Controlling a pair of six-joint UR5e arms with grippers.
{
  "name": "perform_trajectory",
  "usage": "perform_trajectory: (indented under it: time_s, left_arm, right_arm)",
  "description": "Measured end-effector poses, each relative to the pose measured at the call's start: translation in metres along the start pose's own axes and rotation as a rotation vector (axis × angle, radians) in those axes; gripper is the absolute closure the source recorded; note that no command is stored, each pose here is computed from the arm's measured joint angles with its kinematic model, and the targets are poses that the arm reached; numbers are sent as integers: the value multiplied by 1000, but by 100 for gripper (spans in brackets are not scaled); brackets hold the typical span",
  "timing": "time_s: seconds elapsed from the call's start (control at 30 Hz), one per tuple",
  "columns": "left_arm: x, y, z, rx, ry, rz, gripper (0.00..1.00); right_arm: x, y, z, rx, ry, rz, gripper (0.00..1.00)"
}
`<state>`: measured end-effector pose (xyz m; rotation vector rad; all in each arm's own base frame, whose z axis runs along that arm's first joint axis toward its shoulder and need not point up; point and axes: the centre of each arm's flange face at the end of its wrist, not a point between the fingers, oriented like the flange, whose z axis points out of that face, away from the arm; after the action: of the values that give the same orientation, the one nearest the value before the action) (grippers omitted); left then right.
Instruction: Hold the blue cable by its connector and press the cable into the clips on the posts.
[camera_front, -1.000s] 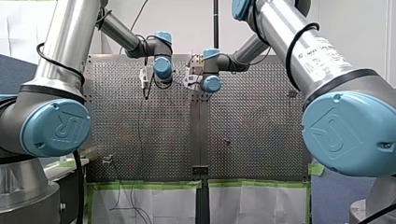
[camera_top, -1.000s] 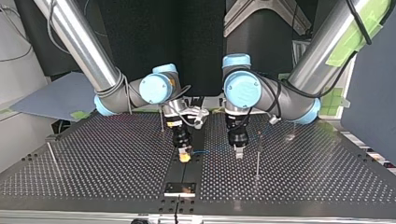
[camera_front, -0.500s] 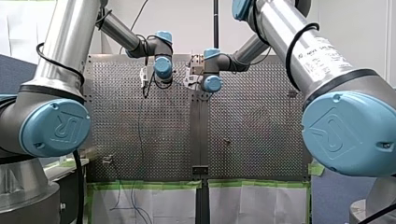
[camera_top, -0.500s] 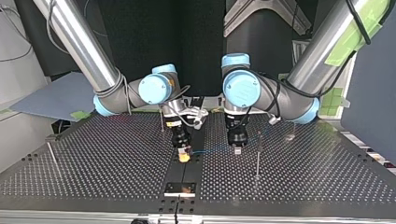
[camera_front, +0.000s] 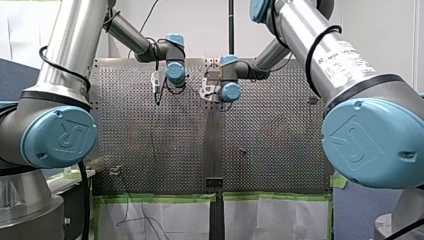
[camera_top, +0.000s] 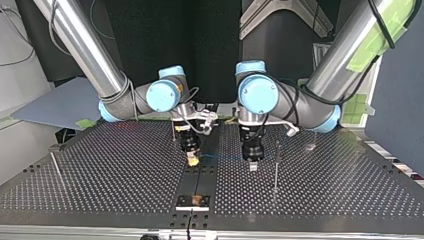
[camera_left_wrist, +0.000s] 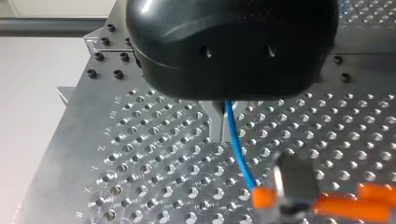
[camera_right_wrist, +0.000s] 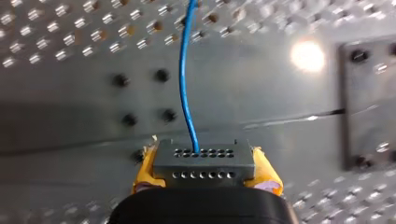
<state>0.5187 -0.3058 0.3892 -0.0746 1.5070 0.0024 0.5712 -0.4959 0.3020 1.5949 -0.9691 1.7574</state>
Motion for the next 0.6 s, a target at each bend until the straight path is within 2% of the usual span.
perform_trajectory:
  time_s: [0.27,0.47,0.6]
  left_arm:
    - [23,-14,1,17,17,-8,100]
    - [27,-18,-1,22,22,-14,100]
    - [43,-29,-6,33,51,-12,100]
  right_arm:
    - [-30,24,-12,-40,-65,-19,100]
    - [-53,39,-23,-67,-114,-32,100]
    - [-66,48,-31,-84,-143,-36,100]
